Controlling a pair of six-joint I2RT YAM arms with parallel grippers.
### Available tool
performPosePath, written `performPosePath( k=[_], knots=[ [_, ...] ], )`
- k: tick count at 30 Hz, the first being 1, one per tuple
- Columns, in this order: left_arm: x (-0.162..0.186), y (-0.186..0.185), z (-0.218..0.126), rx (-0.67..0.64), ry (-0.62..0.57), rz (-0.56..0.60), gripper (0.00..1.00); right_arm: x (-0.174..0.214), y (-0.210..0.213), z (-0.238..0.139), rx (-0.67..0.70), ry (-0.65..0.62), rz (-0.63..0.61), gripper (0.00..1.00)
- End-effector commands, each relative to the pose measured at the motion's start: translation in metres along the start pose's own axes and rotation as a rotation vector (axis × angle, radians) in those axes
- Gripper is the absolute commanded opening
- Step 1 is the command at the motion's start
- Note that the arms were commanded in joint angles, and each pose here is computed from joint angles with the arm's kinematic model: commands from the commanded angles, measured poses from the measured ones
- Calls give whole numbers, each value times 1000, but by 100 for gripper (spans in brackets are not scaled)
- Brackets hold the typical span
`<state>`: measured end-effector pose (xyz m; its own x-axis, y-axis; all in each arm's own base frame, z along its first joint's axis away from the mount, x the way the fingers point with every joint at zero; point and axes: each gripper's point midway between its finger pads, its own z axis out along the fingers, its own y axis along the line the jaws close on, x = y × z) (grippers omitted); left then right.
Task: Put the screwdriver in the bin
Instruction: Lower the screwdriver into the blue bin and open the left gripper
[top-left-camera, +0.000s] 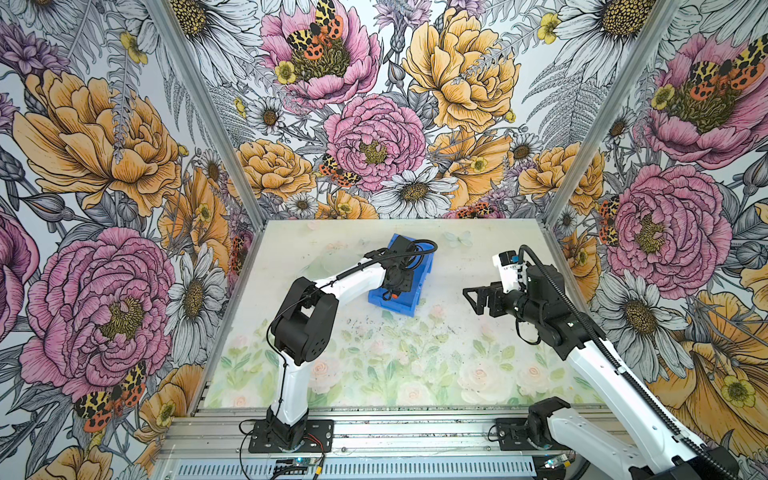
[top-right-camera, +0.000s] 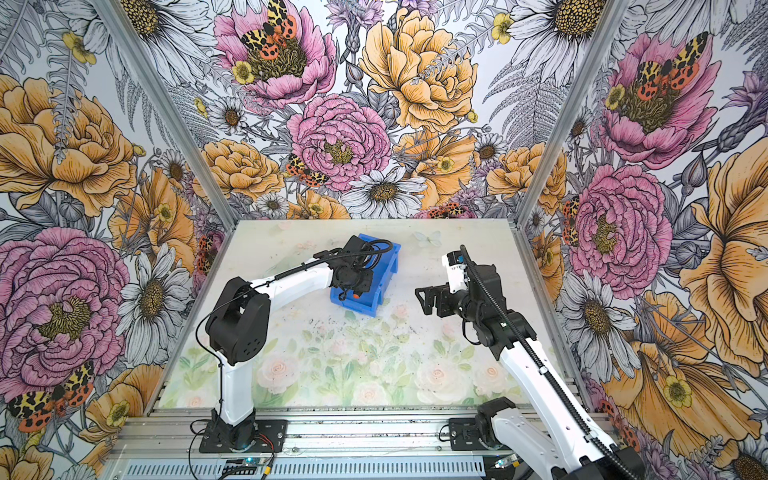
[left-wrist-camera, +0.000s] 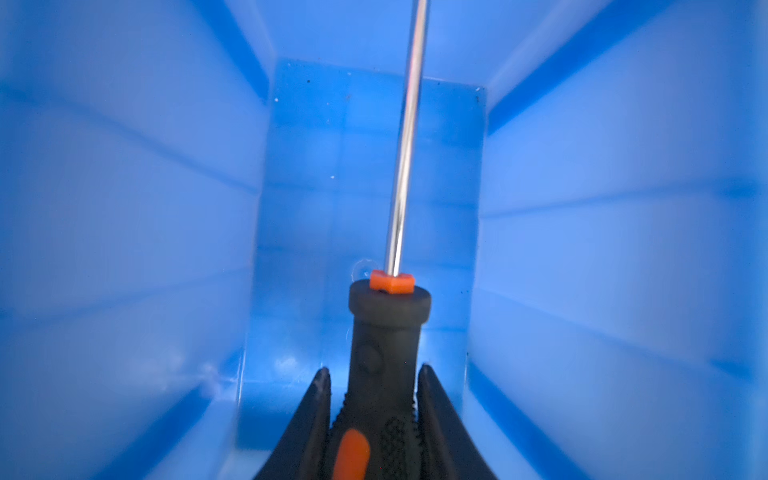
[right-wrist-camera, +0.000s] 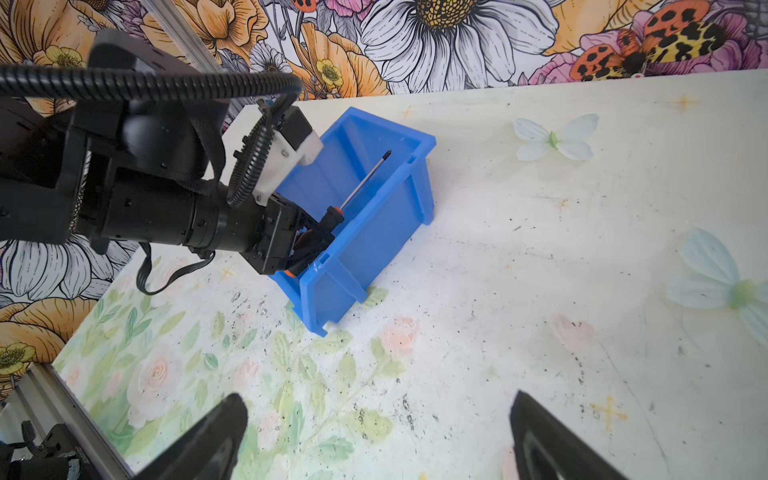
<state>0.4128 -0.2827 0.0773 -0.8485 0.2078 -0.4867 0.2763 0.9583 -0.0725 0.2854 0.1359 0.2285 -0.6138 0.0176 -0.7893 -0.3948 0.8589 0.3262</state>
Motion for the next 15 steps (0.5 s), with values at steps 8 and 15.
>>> performPosePath(
  k=[8, 15],
  knots=[
    [9, -12, 26, -37, 1, 14, 0, -18, 7, -10, -10, -69, -22, 100],
    [20, -12, 33, -49, 11, 0, 0, -18, 7, -11, -6, -73, -22, 99]
  ],
)
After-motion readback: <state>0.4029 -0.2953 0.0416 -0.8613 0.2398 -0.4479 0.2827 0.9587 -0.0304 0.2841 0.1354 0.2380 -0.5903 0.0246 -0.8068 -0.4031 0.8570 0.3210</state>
